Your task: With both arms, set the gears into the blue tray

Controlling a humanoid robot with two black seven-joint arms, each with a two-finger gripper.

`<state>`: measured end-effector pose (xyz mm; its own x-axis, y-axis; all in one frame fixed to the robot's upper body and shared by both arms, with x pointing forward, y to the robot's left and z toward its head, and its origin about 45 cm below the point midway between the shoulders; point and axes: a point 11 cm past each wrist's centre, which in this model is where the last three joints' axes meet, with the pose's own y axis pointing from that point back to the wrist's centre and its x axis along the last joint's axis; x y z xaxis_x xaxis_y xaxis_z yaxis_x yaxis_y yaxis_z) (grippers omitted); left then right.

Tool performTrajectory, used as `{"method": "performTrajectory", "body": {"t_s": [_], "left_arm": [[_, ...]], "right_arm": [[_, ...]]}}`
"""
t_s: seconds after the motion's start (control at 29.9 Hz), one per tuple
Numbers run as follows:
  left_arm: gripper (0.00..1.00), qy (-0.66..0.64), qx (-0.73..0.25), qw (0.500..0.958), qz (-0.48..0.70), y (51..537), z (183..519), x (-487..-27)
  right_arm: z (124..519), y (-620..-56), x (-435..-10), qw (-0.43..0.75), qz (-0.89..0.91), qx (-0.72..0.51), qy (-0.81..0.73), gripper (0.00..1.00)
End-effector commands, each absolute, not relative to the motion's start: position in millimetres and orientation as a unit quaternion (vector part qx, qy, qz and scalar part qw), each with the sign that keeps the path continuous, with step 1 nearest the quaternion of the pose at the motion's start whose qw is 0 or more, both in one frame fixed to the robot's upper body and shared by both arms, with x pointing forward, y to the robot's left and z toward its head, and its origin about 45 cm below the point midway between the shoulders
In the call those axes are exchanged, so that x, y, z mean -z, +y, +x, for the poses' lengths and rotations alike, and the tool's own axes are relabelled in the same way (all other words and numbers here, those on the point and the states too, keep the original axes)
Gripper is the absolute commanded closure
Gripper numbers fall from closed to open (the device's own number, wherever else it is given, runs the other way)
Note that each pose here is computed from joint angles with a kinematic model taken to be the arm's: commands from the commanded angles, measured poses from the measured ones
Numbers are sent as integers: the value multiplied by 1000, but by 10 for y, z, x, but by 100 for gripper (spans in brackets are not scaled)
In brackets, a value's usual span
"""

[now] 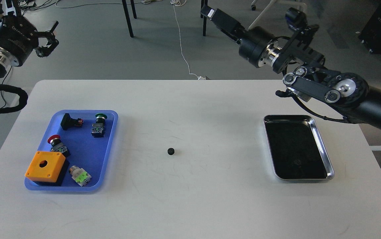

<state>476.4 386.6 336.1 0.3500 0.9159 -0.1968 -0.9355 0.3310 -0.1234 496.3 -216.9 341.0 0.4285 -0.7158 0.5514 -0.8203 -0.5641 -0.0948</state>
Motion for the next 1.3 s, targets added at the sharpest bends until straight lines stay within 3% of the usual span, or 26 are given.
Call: {"method": "performTrajectory", "body": {"t_s": [0.0,0.13,0.37,0.57,0.67,0.77,0.87,1.04,1.27], "left_arm": [[1,-6,-521,851,-61,3502,4756,-3495],[1,-78,-463,883,-6,3073,4659,-3609],[2,-267,-317,904,103,2142,4294,-3697],[2,-422,-188,864,199,1353,4036,-3241],[3,-498,-142,820,245,1113,3895,-2819],[7,-590,-72,751,288,1041,3683,-2310],[13,-634,-21,711,302,1068,3535,-1972],[26,-622,45,700,348,1253,3400,-1429],[38,-613,56,690,381,1536,3439,-1210]], "right_arm": [[5016,-2853,-3388,82,826,-207,-517,2],[4938,-3442,-3220,55,814,-123,-565,1],[4650,-3945,-2801,-62,794,36,-604,1],[4408,-4299,-2527,-150,744,113,-641,1],[4253,-4382,-2343,-171,735,139,-642,1],[4136,-4461,-2189,-174,722,153,-652,1],[4091,-4491,-2131,-169,718,157,-656,1],[4039,-4518,-2077,-164,716,161,-659,1],[4016,-4489,-2022,-164,716,168,-657,1]]}}
